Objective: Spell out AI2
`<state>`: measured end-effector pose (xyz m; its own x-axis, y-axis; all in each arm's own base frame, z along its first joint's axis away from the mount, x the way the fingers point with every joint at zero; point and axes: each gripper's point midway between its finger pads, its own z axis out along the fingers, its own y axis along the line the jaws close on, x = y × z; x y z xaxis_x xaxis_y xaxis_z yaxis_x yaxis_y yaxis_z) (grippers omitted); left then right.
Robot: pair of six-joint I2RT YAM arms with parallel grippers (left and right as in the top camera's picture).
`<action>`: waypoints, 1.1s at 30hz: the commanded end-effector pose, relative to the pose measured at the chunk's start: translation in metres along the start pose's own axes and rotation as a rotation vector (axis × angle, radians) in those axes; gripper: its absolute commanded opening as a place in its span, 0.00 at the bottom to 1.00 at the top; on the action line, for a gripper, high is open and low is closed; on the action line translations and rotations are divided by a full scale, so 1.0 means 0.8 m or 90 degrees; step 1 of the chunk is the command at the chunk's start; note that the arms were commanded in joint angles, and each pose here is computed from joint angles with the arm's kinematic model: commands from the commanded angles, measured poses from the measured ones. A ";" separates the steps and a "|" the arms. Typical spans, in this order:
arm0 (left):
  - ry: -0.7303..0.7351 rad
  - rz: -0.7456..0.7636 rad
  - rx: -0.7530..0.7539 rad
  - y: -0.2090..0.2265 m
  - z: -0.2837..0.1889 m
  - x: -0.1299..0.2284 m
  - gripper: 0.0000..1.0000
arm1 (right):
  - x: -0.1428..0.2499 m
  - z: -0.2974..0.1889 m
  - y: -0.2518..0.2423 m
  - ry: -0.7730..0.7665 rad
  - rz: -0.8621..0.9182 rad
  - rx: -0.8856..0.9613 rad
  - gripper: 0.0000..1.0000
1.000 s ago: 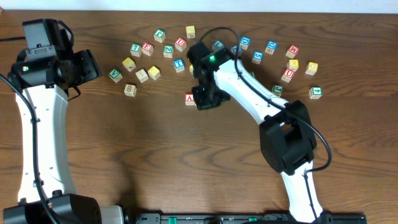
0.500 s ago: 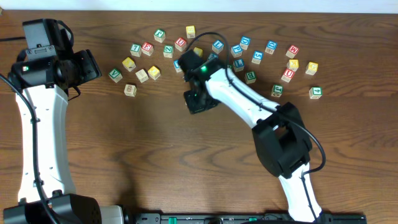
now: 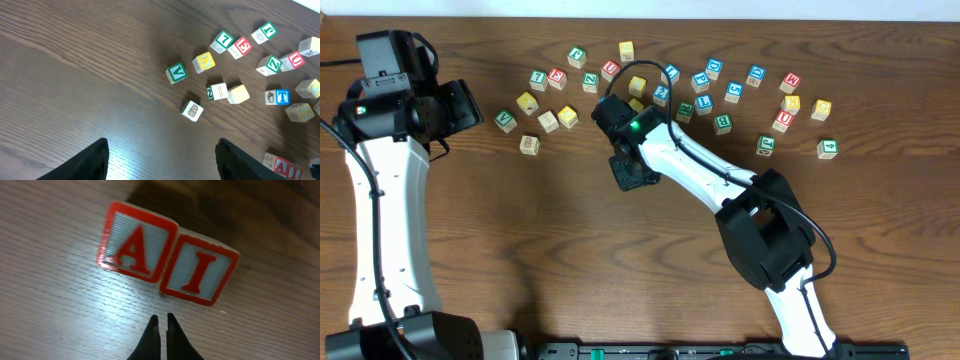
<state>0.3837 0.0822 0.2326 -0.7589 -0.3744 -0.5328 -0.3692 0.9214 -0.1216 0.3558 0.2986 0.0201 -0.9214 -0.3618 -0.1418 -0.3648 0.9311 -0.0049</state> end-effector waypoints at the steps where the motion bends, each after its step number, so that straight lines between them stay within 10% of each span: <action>1: -0.005 0.004 -0.005 0.001 -0.001 -0.004 0.67 | -0.004 -0.005 0.000 -0.018 0.009 0.013 0.01; 33: -0.005 0.004 -0.005 0.001 -0.001 -0.004 0.67 | -0.018 -0.005 0.000 -0.050 0.014 0.016 0.01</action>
<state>0.3837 0.0822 0.2326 -0.7589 -0.3744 -0.5328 -0.3692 0.9214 -0.1216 0.3712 0.3009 0.0220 -0.9165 -0.3407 -0.2097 -0.3426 0.9391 -0.0285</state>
